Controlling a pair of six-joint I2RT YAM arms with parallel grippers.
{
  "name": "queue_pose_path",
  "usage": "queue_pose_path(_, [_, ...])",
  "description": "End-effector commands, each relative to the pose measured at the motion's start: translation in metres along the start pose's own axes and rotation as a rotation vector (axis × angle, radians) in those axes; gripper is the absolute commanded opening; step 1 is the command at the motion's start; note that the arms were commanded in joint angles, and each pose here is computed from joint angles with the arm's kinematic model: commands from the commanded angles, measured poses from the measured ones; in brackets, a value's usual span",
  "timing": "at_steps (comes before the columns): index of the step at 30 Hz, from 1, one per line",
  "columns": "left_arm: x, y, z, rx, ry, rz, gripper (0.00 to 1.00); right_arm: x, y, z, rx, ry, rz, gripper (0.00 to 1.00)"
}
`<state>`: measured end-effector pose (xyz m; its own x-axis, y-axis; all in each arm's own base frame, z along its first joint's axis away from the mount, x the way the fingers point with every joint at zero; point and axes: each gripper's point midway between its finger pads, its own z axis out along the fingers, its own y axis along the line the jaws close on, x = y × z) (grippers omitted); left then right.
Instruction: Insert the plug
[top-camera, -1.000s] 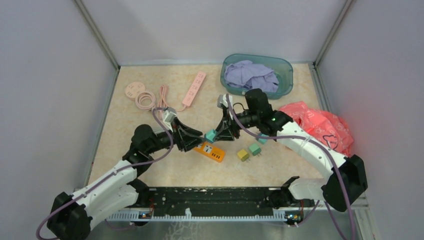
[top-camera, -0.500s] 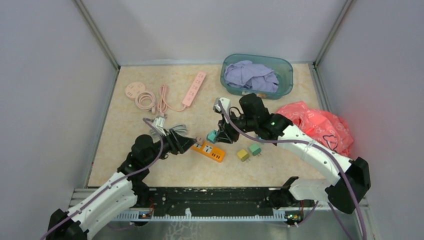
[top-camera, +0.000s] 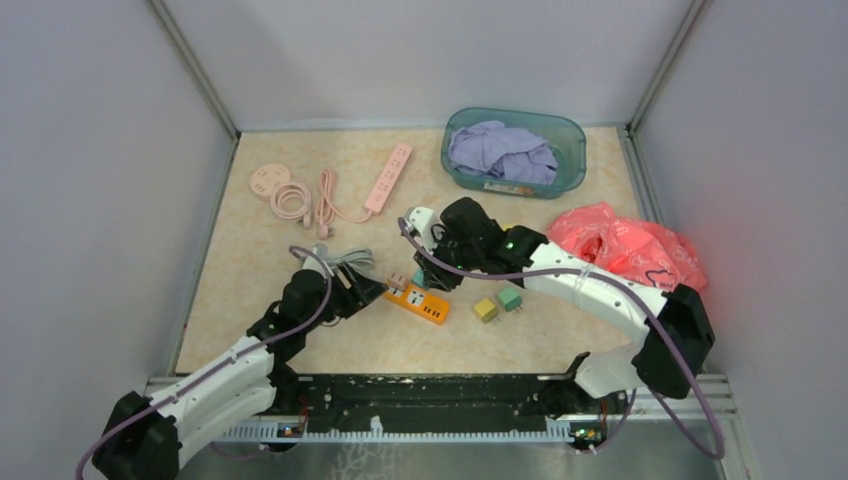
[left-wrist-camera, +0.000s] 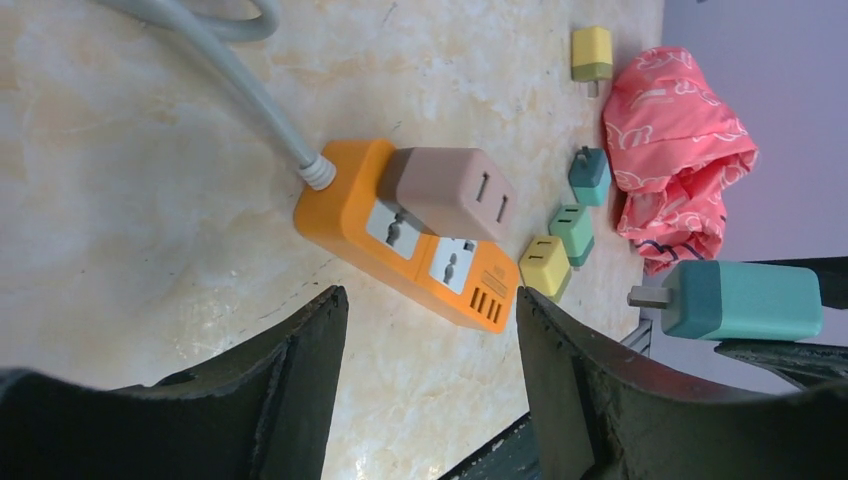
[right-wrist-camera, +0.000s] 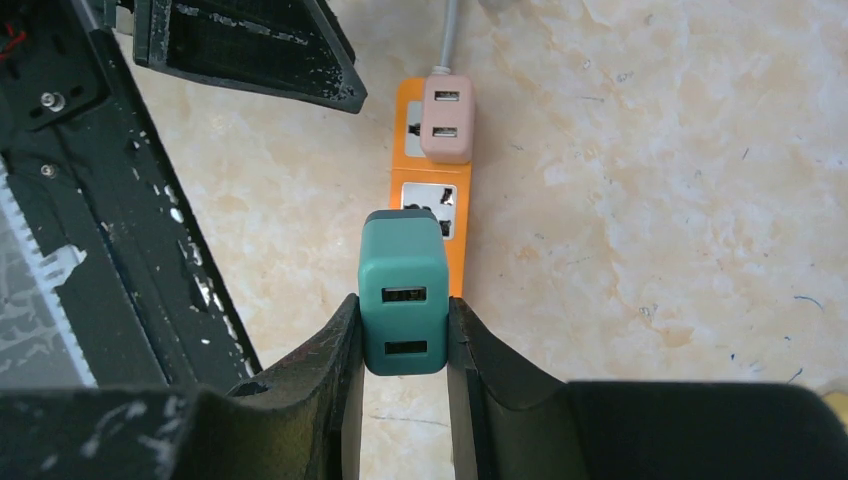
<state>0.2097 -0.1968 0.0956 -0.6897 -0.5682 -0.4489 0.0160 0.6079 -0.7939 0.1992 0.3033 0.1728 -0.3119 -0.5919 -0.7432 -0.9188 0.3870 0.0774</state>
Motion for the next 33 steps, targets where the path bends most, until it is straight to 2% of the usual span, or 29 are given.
queue_pose_path(1, [-0.001, 0.009, 0.007, -0.045, -0.016, -0.079, 0.68, -0.024, -0.008, 0.003, 0.08, -0.027, -0.015, 0.0])
queue_pose_path(13, [0.01, 0.024, 0.022, -0.112, 0.028, -0.127, 0.64, -0.013, -0.003, 0.037, 0.121, 0.075, -0.033, 0.0])
queue_pose_path(23, [0.015, 0.036, 0.036, -0.166, 0.046, -0.142, 0.54, -0.008, -0.002, 0.054, 0.145, 0.105, -0.033, 0.0])
queue_pose_path(33, [0.02, 0.044, 0.04, -0.193, 0.064, -0.148, 0.51, 0.006, -0.008, 0.064, 0.184, 0.163, -0.037, 0.0])
